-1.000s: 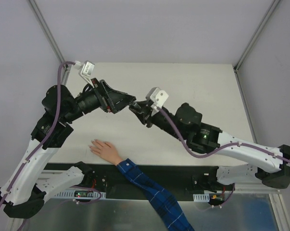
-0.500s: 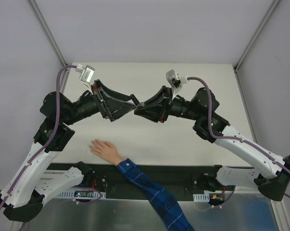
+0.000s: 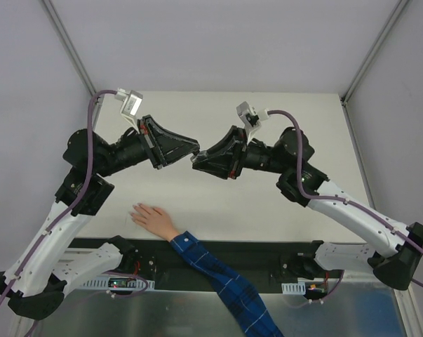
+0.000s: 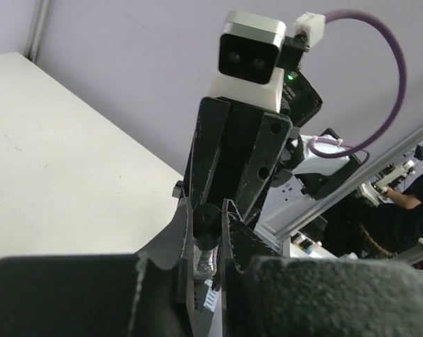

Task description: Paint the nails

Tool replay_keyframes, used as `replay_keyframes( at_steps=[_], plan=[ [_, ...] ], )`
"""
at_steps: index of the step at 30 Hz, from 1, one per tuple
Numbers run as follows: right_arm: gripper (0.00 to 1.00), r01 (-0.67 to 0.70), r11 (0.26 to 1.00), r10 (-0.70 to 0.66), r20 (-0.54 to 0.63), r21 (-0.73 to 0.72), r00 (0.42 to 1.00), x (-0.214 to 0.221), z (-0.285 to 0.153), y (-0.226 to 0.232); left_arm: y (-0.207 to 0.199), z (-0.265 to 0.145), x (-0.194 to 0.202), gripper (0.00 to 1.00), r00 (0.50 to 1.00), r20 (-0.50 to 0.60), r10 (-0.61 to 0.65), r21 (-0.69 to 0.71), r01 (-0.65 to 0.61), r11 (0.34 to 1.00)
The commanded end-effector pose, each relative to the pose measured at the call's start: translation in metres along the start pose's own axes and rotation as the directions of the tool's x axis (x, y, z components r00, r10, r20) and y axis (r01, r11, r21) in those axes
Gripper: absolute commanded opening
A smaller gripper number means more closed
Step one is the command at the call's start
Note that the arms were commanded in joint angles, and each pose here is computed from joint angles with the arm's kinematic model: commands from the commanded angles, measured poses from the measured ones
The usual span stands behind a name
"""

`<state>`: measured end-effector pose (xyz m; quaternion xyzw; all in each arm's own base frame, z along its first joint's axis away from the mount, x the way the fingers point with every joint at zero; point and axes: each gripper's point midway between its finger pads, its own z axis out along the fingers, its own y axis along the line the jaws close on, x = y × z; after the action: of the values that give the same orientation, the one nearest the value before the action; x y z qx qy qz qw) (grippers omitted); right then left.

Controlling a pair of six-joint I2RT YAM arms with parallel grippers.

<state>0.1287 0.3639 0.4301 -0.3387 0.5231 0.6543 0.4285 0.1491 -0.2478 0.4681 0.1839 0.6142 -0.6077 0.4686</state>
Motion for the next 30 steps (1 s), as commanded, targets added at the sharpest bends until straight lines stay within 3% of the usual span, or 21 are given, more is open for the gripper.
replay_keyframes(
  at_steps=[1, 2, 3, 4, 5, 6, 7, 8, 11, 14, 15, 17, 18, 19, 20, 21, 24, 30],
  plan=[
    [0.0, 0.325, 0.91, -0.327, -0.037, 0.259, 0.944, -0.013, -0.004, -0.016, 0.004, 0.004, -0.009, 0.0, 1.0, 0.024, 0.0, -0.035, 0.001, 0.999],
    [0.0, 0.411, 0.835, -0.411, -0.082, 0.367, 0.908, -0.025, -0.002, -0.017, 0.011, 0.003, -0.012, 0.0, 0.999, 0.035, -0.011, -0.091, 0.015, 0.996],
    [0.0, 0.467, 0.638, -0.466, -0.175, 0.612, 0.867, -0.026, -0.013, -0.028, 0.024, 0.002, -0.017, 0.0, 0.998, 0.068, -0.016, -0.168, 0.027, 0.985],
    [0.0, 0.51, 0.504, -0.507, -0.239, 0.697, 0.828, -0.032, -0.017, -0.034, 0.037, 0.001, -0.012, 0.0, 0.997, 0.058, -0.045, -0.235, 0.058, 0.97],
    [0.0, 0.659, 0.303, -0.564, -0.428, 0.689, 0.706, -0.023, -0.011, -0.046, 0.039, -0.001, -0.016, 0.0, 0.996, 0.074, -0.045, -0.261, 0.063, 0.963],
    [0.0, 0.597, 0.169, -0.566, -0.419, 0.784, 0.71, -0.044, -0.017, -0.036, 0.046, -0.001, -0.019, 0.0, 0.994, 0.095, -0.049, -0.295, 0.075, 0.953],
    [0.0, 0.613, 0.112, -0.584, -0.448, 0.782, 0.677, -0.046, -0.011, -0.034, 0.05, -0.001, -0.017, 0.0, 0.993, 0.094, -0.072, -0.311, 0.098, 0.945],
    [0.0, 0.689, 0.039, -0.594, -0.537, 0.724, 0.598, -0.036, 0.0, -0.036, 0.049, -0.001, -0.018, 0.0, 0.992, 0.1, -0.079, -0.314, 0.107, 0.943],
    [0.0, 0.693, 0.056, -0.619, -0.519, 0.719, 0.589, -0.038, 0.015, -0.029, 0.052, 0.0, -0.019, 0.0, 0.989, 0.11, -0.102, -0.328, 0.133, 0.935],
    [0.0, 0.693, 0.174, -0.651, -0.447, 0.7, 0.614, -0.033, 0.022, -0.021, 0.05, -0.002, -0.02, 0.0, 0.988, 0.114, -0.103, -0.326, 0.135, 0.936],
    [0.0, 0.677, 0.267, -0.656, -0.385, 0.686, 0.649, -0.033, 0.023, -0.016, 0.049, -0.002, -0.02, 0.0, 0.988, 0.113, -0.103, -0.323, 0.134, 0.937],
    [0.0, 0.68, 0.371, -0.646, -0.35, 0.632, 0.678, -0.021, 0.026, -0.015, 0.045, -0.004, -0.017, 0.12, 0.989, 0.103, -0.105, -0.308, 0.132, 0.942],
    [0.0, 0.71, 0.463, -0.651, -0.34, 0.53, 0.678, -0.008, 0.032, -0.015, 0.041, -0.004, -0.019, 0.24, 0.99, 0.105, -0.096, -0.292, 0.123, 0.948],
    [0.0, 0.638, 0.568, -0.609, -0.257, 0.52, 0.751, -0.012, 0.028, -0.006, 0.036, -0.007, -0.02, 0.38, 0.991, 0.108, -0.08, -0.275, 0.107, 0.955],
    [0.0, 0.618, 0.617, -0.583, -0.245, 0.487, 0.775, -0.002, 0.025, -0.01, 0.036, -0.007, -0.015, 0.62, 0.992, 0.096, -0.08, -0.262, 0.103, 0.96],
    [0.0, 0.599, 0.679, -0.562, -0.225, 0.424, 0.796, 0.001, 0.024, -0.013, 0.032, -0.006, -0.018, 0.69, 0.992, 0.107, -0.063, -0.238, 0.088, 0.967],
    [0.0, 0.488, 0.793, -0.463, -0.16, 0.366, 0.872, 0.004, 0.009, -0.012, 0.022, -0.012, -0.015, 0.82, 0.994, 0.106, -0.03, -0.192, 0.051, 0.98],
    [0.0, 0.21, 0.972, -0.207, -0.04, 0.108, 0.978, -0.006, -0.011, 0.01, 0.005, -0.015, -0.011, 0.84, 0.995, 0.103, 0.009, -0.091, 0.001, 0.996]
  ],
)
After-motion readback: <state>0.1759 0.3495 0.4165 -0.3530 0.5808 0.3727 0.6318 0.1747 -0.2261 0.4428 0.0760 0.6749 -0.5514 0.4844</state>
